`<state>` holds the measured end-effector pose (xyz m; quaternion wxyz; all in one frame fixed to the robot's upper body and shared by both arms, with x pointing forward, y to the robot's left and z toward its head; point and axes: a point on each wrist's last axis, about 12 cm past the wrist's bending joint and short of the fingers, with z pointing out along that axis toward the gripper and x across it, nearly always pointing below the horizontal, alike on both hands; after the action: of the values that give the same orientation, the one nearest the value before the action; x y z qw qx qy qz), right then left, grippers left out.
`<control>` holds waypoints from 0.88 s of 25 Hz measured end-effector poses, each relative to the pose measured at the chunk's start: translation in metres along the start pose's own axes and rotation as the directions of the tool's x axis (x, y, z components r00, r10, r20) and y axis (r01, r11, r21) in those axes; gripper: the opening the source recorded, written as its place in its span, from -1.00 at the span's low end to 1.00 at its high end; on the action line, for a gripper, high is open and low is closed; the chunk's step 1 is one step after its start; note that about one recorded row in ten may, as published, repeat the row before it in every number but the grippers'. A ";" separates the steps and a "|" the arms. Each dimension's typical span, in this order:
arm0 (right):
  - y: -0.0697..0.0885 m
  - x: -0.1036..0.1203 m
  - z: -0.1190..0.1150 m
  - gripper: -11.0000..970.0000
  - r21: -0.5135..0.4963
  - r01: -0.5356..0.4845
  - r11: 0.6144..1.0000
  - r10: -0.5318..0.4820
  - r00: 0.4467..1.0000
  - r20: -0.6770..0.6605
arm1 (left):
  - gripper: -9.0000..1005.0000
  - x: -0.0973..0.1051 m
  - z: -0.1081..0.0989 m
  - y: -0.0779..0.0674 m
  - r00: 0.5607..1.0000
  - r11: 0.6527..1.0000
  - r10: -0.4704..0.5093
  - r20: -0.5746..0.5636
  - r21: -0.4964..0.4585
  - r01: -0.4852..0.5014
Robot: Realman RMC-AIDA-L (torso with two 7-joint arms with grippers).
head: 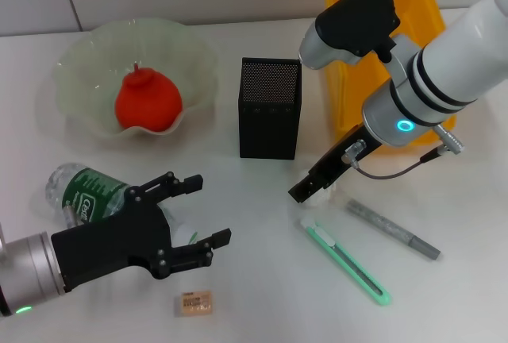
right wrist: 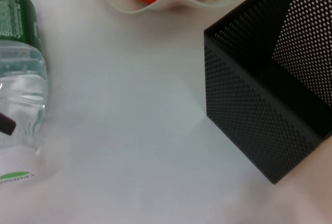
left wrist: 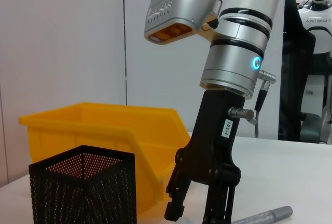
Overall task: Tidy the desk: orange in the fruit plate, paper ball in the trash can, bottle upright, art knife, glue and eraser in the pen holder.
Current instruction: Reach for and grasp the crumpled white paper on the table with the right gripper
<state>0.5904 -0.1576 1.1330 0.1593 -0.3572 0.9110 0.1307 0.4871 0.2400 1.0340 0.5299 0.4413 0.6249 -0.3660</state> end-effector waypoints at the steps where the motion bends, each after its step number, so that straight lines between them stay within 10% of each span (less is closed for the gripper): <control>1: 0.000 -0.001 0.001 0.64 0.000 0.001 1.000 -0.001 1.000 -0.002 | 0.68 0.000 0.000 0.000 1.000 1.000 0.000 0.000 0.000 0.000; 22: 0.003 -0.003 0.007 0.52 -0.002 0.018 1.000 -0.018 1.000 -0.022 | 0.68 0.000 -0.001 0.000 1.000 1.000 0.002 -0.002 -0.003 -0.002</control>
<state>0.5914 -0.1512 1.1281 0.1500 -0.3669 0.9094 0.1259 0.4869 0.2412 1.0339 0.5304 0.4416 0.6253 -0.3643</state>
